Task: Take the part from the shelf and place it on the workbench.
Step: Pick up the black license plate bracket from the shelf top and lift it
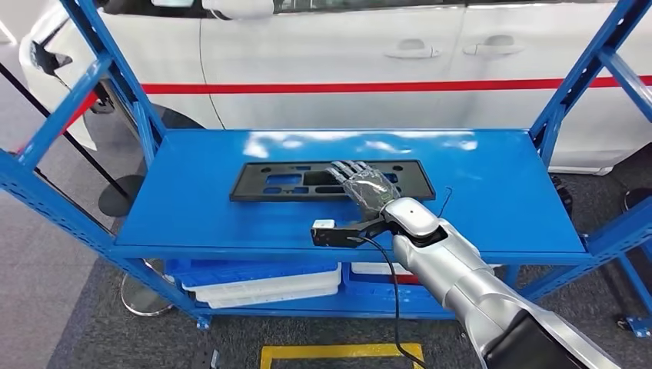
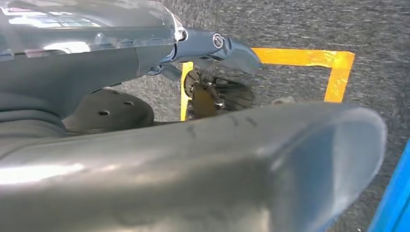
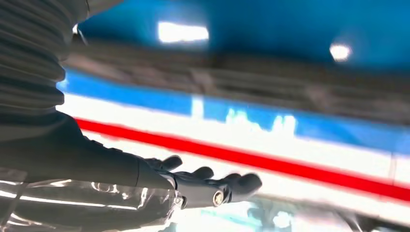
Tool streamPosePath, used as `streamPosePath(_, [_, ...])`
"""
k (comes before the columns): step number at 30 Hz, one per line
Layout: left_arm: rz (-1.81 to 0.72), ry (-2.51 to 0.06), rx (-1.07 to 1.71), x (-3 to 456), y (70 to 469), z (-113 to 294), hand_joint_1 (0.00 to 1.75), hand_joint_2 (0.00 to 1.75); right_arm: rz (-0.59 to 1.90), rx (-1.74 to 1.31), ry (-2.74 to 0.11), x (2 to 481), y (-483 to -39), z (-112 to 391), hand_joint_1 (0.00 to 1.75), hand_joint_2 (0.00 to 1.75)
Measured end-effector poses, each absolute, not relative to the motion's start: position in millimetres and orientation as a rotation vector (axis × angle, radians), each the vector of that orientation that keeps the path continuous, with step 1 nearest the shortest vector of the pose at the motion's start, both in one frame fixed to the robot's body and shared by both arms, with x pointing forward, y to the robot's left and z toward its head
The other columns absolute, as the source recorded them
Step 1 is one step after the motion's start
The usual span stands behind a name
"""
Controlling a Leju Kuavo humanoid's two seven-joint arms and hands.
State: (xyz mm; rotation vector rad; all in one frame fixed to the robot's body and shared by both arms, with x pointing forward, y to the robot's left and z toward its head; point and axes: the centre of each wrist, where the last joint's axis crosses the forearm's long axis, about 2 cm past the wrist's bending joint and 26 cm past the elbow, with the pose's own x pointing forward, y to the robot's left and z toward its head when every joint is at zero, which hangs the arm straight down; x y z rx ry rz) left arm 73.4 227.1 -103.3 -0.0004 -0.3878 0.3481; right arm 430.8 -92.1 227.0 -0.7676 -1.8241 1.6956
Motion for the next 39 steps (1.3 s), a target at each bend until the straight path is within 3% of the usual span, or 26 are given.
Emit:
streamPosePath(35, [0.354, -0.348, 0.015, 70, 225, -104, 0.00, 0.00, 1.681, -0.663, -1.753, 426, -104, 204, 0.00, 1.75])
streamPosePath(39, [0.355, -0.349, 0.017, 71, 225, -103, 0.00, 0.00, 1.682, -0.655, -1.750, 427, -105, 204, 1.70, 1.75])
